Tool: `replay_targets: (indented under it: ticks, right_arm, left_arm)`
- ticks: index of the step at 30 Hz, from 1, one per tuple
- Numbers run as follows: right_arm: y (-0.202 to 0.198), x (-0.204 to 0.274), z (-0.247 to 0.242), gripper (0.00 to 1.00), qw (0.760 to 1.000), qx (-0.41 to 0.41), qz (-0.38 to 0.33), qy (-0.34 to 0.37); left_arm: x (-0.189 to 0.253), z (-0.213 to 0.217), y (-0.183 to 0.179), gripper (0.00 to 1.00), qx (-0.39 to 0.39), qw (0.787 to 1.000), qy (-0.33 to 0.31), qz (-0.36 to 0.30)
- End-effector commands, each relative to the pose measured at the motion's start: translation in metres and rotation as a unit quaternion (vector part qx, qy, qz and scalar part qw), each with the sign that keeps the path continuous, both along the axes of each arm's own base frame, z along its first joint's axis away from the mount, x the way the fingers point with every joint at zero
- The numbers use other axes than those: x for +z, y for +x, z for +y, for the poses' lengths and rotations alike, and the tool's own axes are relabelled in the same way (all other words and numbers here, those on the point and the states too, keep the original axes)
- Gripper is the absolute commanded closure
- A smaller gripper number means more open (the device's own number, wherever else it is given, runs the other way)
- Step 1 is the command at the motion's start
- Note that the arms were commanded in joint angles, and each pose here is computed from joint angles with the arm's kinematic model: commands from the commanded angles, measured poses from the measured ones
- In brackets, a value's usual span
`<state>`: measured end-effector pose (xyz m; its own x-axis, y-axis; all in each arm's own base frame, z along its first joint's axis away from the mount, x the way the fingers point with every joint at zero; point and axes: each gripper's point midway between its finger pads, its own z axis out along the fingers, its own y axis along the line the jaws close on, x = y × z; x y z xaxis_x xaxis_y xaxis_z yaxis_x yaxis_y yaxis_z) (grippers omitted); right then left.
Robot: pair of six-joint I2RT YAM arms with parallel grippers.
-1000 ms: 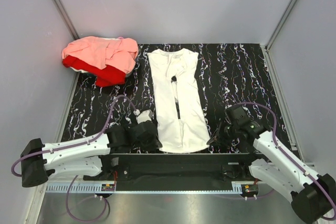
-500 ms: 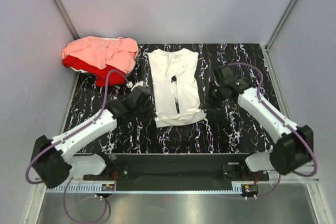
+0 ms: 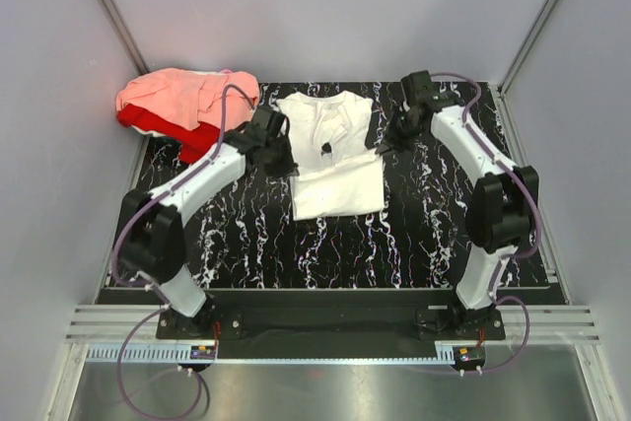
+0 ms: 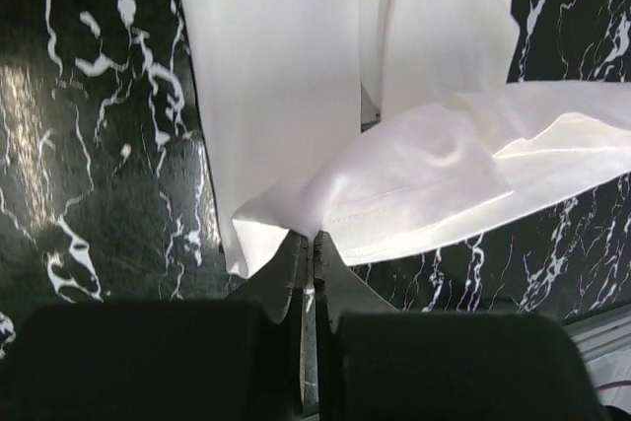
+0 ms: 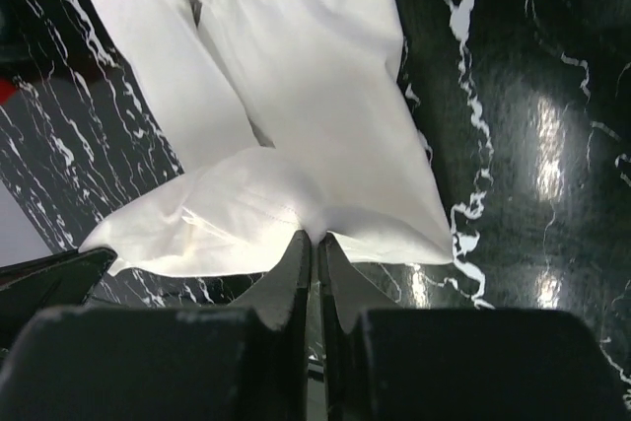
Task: Fold and stack the t-shirts
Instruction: Fold the tshirt
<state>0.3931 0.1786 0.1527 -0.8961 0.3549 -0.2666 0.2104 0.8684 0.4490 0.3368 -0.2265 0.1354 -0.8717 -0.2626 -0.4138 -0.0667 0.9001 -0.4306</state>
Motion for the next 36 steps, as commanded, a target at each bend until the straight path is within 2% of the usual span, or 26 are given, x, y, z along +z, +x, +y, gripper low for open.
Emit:
replay_targets:
  ticks: [1,8,17,19,21,22,23,24,25,27,28,30,32,33,34,35,36]
  right_arm:
    - [0.026,0.013,0.0,1.0,1.0,0.016,-0.023,0.004]
    - [0.053,-0.007,0.003,1.0,1.0,0.021,-0.003,0.014]
    - [0.081,-0.034,0.007,1.0,0.999,0.022,0.021,0.028]
    - [0.089,-0.039,0.006,1.0,0.999,0.015,0.023,0.034]
    - [0.096,-0.052,0.006,1.0,0.999,0.015,0.032,0.035]
    - [0.102,-0.047,0.008,0.97,0.999,0.016,0.025,0.037]
    - [0.107,-0.049,0.006,0.88,0.999,0.014,0.024,0.039]
    - [0.111,-0.064,0.006,0.59,0.999,0.016,0.035,0.037]
    - [0.123,-0.052,0.007,0.44,0.999,0.019,0.018,0.048]
    - [0.139,-0.069,0.002,0.31,0.998,0.011,0.029,0.063]
    - [0.15,-0.046,0.003,0.3,0.997,0.012,0.007,0.082]
    - [0.158,-0.038,-0.007,0.28,0.996,0.003,-0.002,0.087]
    - [0.161,-0.02,-0.013,0.27,0.996,0.006,-0.026,0.083]
    - [0.157,0.01,-0.017,0.27,0.995,0.011,-0.059,0.076]
    - [0.151,-0.006,-0.021,0.26,0.997,0.008,-0.049,0.066]
    - [0.143,0.027,-0.023,0.26,0.994,0.011,-0.083,0.065]
    - [0.136,0.028,-0.024,0.25,0.994,0.012,-0.087,0.064]
  left_arm:
    - [0.021,-0.011,0.028,1.0,-0.034,0.999,-0.02,-0.031]
    - [0.004,-0.002,0.065,1.0,-0.027,1.0,-0.002,-0.014]
    - [-0.016,0.013,0.088,1.0,-0.012,1.0,-0.002,0.002]
    - [-0.027,0.013,0.092,0.98,-0.013,1.0,-0.003,0.01]
    - [-0.037,0.018,0.099,0.91,-0.006,1.0,-0.002,0.021]
    - [-0.035,0.017,0.107,0.81,-0.005,1.0,-0.007,0.017]
    - [-0.054,0.024,0.113,0.81,0.007,0.999,0.001,0.04]
    - [-0.048,0.024,0.122,0.8,0.011,0.999,-0.003,0.045]
    - [-0.064,0.026,0.128,0.73,0.014,0.998,-0.004,0.064]
    - [-0.064,0.038,0.141,0.56,0.038,0.996,-0.007,0.077]
    - [-0.05,0.037,0.154,0.52,0.041,0.997,-0.018,0.061]
    - [-0.027,0.046,0.169,0.38,0.054,0.998,-0.019,0.04]
    - [0.005,0.052,0.172,0.32,0.055,0.998,-0.004,0.002]
    - [0.021,0.051,0.173,0.31,0.052,0.998,-0.005,-0.023]
    - [0.02,0.057,0.168,0.31,0.06,0.998,0.014,-0.03]
    - [0.047,0.055,0.16,0.31,0.053,0.996,0.018,-0.064]
    - [0.057,0.051,0.16,0.33,0.05,0.994,0.017,-0.092]
